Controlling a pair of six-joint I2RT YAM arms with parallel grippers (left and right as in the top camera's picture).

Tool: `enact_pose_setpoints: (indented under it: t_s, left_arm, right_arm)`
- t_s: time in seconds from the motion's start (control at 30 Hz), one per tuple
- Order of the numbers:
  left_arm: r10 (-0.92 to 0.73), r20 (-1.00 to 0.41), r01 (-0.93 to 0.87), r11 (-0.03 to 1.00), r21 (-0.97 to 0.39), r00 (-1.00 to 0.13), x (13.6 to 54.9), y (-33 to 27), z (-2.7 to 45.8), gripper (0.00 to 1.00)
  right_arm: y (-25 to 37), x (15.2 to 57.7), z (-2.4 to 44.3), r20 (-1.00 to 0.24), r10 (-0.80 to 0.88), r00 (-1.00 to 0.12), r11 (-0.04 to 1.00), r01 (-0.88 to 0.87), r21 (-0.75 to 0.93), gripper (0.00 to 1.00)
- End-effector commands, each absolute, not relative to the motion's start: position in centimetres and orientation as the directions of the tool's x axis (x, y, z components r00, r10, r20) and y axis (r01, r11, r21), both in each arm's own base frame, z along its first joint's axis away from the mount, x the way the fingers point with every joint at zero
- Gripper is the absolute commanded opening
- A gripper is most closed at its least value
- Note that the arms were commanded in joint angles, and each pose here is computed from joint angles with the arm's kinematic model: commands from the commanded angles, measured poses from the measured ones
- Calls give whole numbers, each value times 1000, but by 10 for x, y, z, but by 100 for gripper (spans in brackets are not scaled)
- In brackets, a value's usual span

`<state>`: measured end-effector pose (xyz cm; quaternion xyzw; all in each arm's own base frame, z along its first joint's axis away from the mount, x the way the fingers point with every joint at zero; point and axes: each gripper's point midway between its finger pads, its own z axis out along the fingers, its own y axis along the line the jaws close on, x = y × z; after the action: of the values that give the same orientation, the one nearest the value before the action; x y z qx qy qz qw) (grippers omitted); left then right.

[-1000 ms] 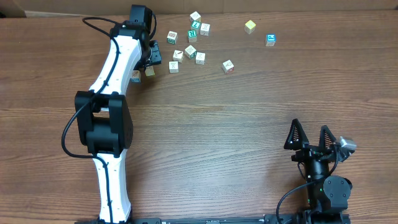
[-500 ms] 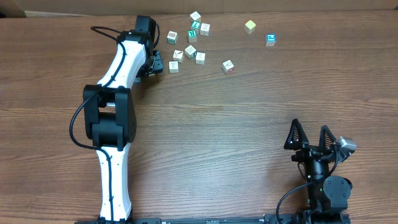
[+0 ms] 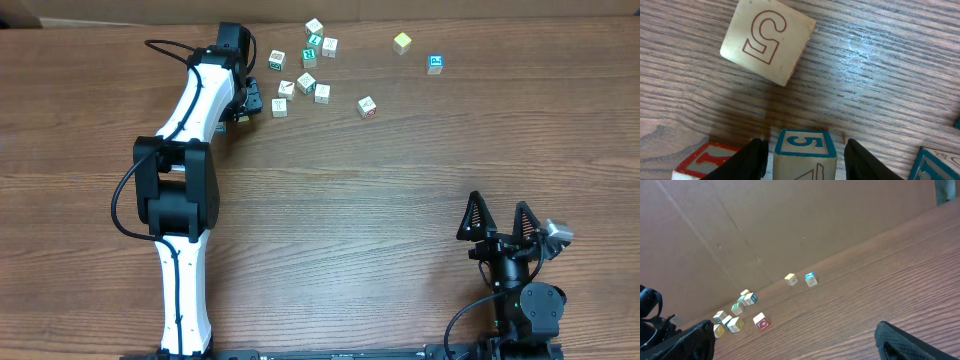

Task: Form a horizontal line
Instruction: 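Lower the left gripper and grasp the blue-bordered '5' block, then lift the '5' block and carry it right, below the cluster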

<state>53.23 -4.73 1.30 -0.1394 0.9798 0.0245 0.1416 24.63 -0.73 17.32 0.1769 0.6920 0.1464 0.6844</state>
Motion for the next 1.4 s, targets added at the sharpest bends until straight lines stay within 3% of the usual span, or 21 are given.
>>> enact_pose_setpoints:
  t_s: [0.0, 0.47, 0.73, 1.1, 1.23, 1.3, 1.37]
  left_arm:
    - [-277, -307, -295, 955, 11, -910, 538, -46, 20, 50]
    - [-277, -307, -295, 955, 11, -910, 538, -46, 23, 50]
    - [-278, -322, -295, 955, 4, -905, 543, -47, 29, 44]
    - [-271, -277, -266, 962, -56, -922, 538, -60, 37, 27]
    - [-272, -279, -264, 962, -66, -921, 538, -61, 75, 22]
    - [-270, -279, -263, 963, -65, -922, 528, -61, 125, 8]
    - [-269, -281, -258, 963, -76, -921, 519, -63, 151, 4]
  right_arm:
    - [-10, 247, 170, -899, 439, 4, 897, 55, 438, 100]
    - [-10, 247, 171, -899, 439, 4, 897, 55, 438, 100]
    - [-10, 247, 170, -899, 439, 4, 897, 55, 438, 100]
    - [-10, 247, 170, -899, 439, 4, 897, 55, 438, 100]
    - [-10, 247, 170, -899, 439, 4, 897, 55, 438, 100]
    - [-10, 247, 170, -899, 439, 4, 897, 55, 438, 100]
    - [-10, 247, 170, -899, 439, 4, 897, 55, 438, 100]
